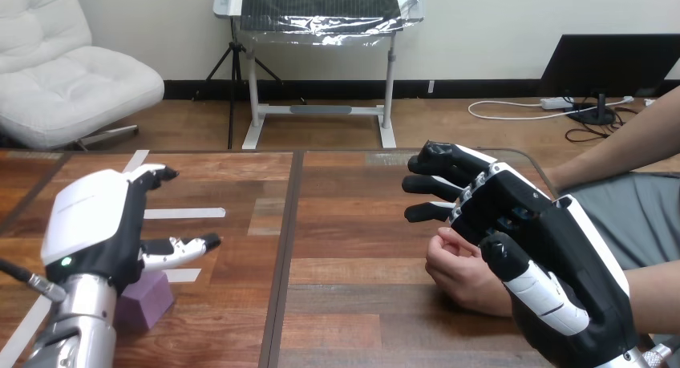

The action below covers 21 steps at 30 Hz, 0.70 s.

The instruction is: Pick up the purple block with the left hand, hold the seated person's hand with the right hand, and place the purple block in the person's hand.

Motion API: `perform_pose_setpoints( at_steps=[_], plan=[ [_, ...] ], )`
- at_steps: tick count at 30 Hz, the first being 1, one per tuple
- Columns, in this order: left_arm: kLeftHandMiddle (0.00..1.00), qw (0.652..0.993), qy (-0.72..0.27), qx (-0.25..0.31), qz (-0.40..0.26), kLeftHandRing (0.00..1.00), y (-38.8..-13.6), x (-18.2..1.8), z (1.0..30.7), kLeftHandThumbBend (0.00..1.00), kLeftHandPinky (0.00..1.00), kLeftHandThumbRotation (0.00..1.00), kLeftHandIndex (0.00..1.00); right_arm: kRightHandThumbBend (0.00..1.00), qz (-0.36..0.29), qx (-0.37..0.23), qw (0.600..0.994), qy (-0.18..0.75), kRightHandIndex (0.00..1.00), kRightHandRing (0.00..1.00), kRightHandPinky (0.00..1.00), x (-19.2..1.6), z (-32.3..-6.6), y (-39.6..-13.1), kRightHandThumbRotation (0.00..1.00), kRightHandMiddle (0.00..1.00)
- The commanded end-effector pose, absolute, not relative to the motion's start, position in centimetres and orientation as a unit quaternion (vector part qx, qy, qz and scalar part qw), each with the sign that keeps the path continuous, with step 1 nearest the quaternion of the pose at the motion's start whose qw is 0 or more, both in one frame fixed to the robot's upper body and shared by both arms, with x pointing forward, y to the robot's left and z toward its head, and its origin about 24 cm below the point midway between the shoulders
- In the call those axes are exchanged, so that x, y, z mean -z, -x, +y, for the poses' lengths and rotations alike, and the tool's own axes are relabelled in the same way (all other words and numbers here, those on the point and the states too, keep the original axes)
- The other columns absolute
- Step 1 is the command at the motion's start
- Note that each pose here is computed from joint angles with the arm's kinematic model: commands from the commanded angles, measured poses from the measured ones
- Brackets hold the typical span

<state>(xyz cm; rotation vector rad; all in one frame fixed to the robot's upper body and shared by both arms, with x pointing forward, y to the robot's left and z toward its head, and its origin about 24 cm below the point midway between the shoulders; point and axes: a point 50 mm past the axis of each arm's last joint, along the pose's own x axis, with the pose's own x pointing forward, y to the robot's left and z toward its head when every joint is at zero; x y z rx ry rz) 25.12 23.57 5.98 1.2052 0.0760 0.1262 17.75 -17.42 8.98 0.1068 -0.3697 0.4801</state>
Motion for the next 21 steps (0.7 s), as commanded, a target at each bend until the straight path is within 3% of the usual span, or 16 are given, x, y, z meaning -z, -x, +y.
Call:
perform_pose_setpoints(
  at_steps=[1,21],
  plan=[
    [0.79,0.814,-0.575,-0.082,0.004,0.77,-25.6,-7.8,24.1,0.86,0.72,0.38,0.78,0.74,-0.222,-0.242,0.944,-0.037,0.80,0.80,0.71,-10.7,-17.5,-18.1,0.58,0.82],
    [0.77,0.799,-0.594,-0.083,0.038,0.75,-24.9,-6.7,25.6,0.90,0.71,0.42,0.77,0.73,-0.226,-0.242,0.943,-0.034,0.80,0.80,0.69,-10.7,-17.6,-18.0,0.58,0.82]
  ],
)
